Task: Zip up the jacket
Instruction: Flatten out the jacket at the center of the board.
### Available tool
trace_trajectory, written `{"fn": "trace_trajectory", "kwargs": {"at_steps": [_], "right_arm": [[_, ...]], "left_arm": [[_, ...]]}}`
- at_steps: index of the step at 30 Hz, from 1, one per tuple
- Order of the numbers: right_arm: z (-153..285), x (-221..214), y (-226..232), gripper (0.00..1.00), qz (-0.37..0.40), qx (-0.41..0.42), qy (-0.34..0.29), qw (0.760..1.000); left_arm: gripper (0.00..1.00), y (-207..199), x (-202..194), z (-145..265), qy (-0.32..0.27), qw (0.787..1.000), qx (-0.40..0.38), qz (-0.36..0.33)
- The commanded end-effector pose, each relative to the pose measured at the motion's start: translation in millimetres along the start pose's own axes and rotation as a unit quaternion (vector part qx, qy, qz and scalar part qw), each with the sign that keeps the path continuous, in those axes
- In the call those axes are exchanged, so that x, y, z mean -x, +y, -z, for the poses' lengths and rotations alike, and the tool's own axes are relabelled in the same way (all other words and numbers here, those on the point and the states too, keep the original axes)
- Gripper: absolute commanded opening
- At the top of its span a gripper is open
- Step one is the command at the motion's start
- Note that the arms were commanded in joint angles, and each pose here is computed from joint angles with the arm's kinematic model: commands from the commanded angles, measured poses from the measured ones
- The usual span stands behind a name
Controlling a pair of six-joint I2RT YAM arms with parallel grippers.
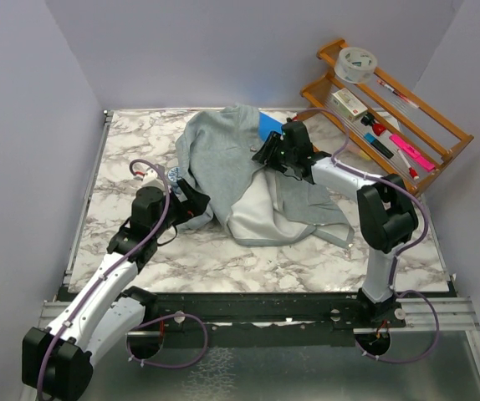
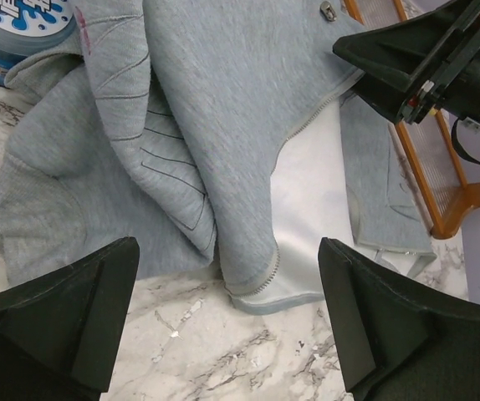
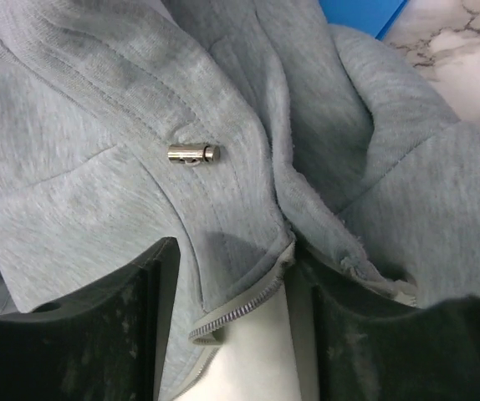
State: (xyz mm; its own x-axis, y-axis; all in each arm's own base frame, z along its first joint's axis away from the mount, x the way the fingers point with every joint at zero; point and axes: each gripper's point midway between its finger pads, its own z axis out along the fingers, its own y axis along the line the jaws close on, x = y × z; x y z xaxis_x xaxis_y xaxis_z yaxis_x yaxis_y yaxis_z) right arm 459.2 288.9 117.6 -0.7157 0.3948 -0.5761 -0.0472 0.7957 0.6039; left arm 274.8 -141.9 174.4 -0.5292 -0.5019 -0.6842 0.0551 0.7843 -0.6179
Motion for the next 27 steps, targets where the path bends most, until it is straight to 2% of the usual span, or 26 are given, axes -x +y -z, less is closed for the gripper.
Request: {"fn": "trace_trajectory", "kwargs": {"at_steps": [1, 4, 6, 9, 15, 21, 27], "right_arm": [[1, 24, 29, 0.47, 0.005, 0.061, -0.034, 0.998], [11, 34, 47, 0.31, 0.024, 0.099, -0.051, 0.993], [19, 41, 58, 0.14, 0.04, 0.119, -0.061, 0.99], [36, 53, 74, 0.02, 0.061, 0.143, -0.077, 0.985], [76, 105, 87, 0.0, 0.086, 0.12, -0.149, 0.978], [95, 161, 69, 0.0, 0.096, 0.099, -0.18, 0.974], [129, 211, 68, 0.0, 0.134, 0.106, -0.212, 0.962]], "left_arm": [[0.95, 1, -4, 2, 0.001, 1.0, -0.004, 0.006], [0.95, 0, -5, 2, 0.0, 1.0, -0.009, 0.006], [0.95, -1, -6, 2, -0.001, 1.0, -0.015, 0.003], [0.95, -7, -9, 1, 0.006, 0.999, -0.036, -0.002], [0.95, -29, -9, -1, 0.007, 0.996, -0.086, -0.02], [0.95, -57, -14, -7, 0.01, 0.991, -0.127, -0.048], [0.95, -66, -35, -24, 0.027, 0.989, -0.135, -0.057]]}}
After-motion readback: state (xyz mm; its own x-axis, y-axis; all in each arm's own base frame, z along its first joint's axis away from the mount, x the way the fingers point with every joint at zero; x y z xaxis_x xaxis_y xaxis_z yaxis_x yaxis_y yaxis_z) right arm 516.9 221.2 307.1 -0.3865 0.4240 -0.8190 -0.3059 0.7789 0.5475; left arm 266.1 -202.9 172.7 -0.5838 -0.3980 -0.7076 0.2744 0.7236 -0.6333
